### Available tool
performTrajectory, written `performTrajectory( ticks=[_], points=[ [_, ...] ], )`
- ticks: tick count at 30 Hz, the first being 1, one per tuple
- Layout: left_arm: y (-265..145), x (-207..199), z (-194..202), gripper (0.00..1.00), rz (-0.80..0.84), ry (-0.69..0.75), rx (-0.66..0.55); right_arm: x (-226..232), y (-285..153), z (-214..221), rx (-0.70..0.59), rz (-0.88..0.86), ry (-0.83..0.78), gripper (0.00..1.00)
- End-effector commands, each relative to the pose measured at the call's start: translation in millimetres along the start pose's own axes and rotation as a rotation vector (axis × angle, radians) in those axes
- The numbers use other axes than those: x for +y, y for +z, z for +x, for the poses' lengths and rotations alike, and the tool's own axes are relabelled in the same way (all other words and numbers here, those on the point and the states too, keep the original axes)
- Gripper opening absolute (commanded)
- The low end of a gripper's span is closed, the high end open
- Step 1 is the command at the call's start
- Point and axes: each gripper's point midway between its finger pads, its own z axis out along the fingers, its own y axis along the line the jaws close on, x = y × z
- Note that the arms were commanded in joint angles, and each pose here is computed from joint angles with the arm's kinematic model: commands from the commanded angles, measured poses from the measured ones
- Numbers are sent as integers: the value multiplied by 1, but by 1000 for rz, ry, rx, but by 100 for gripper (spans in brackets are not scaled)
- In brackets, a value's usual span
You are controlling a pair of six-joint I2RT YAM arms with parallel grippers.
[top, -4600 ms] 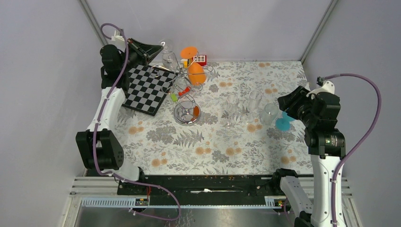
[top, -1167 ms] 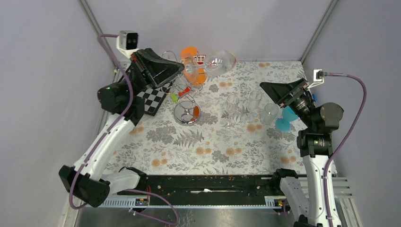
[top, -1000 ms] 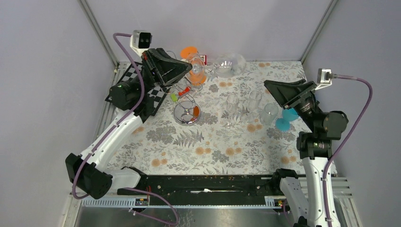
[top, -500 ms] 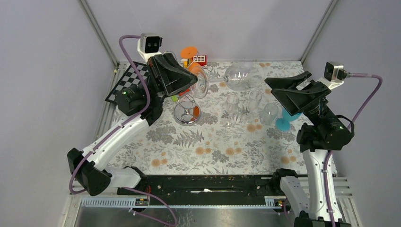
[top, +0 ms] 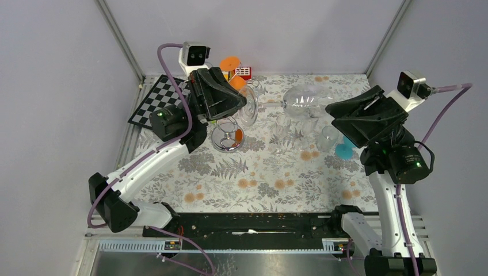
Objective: Take the wine glass off the wine glass rack
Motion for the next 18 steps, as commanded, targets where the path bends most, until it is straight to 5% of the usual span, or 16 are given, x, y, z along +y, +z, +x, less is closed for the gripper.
performTrajectory(
  ticks=[1, 10, 18],
  points=[
    [9, -31, -2, 0, 113, 54, -14, 32, 7, 12, 72, -119, -44, 55],
    [8, -35, 0, 0, 120, 61, -10, 27, 11, 15, 83, -139, -5, 52],
    [14, -42, 5, 0, 162, 34, 13, 41, 12, 14, 75, -173, -41, 27]
  ],
)
